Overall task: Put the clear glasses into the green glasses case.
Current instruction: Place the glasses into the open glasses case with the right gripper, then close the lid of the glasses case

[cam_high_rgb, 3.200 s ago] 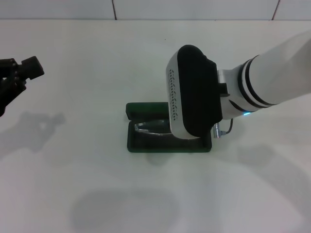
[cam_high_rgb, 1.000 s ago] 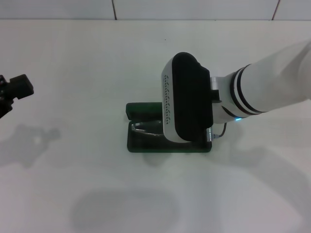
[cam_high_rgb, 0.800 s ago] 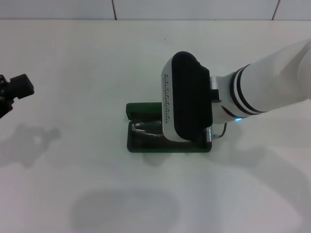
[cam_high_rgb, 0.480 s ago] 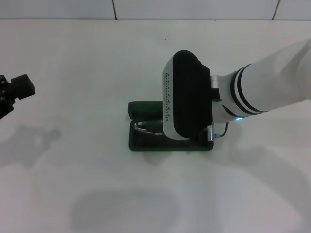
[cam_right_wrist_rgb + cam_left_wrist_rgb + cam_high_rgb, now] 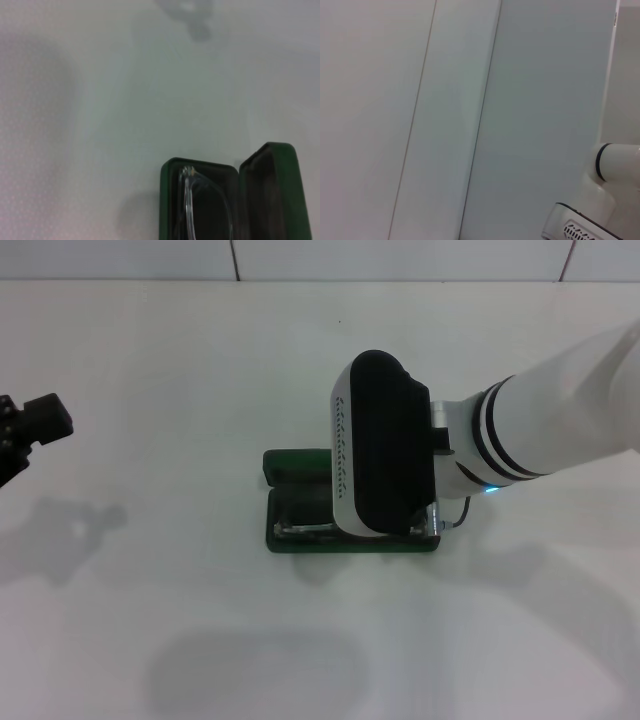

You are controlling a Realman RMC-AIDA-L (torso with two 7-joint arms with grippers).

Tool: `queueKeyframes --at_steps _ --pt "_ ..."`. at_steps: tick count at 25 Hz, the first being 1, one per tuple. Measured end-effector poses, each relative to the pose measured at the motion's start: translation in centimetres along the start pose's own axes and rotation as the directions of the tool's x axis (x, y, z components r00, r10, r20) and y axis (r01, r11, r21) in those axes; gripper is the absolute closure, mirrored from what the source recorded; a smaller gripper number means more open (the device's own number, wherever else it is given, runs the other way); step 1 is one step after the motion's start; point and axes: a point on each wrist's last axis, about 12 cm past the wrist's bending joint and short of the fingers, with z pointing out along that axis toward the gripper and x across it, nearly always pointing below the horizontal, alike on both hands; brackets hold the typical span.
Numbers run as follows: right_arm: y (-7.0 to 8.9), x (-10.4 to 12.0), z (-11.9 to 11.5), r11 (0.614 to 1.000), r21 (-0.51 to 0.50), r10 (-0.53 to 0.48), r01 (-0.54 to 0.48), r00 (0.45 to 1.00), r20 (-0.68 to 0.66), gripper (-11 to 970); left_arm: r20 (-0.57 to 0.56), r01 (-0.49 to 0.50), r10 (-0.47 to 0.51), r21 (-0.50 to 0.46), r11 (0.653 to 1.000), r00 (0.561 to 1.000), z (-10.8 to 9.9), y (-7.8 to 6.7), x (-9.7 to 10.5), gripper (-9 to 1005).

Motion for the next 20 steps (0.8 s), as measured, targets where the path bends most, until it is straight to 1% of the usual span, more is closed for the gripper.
queueKeyframes --at_steps 8,16,20 --pt "0.3 -0.3 -0.5 1.0 -0.002 -0.006 0.006 1.0 0.011 796 -0.001 0.002 -0.002 -0.004 1.0 1.0 -0.1 0.0 0.1 960" --pt "1.3 -0.5 -1.9 1.0 0.005 0.003 -0.003 0.999 0.053 793 0.011 0.001 0.0 -0.023 1.0 1.0 -0.4 -0.1 0.1 960" --pt "1.7 0.0 -2.7 0.999 0.014 0.034 -0.035 0.997 0.069 792 0.015 0.003 -0.002 -0.028 1.0 1.0 -0.5 -0.2 0.2 960"
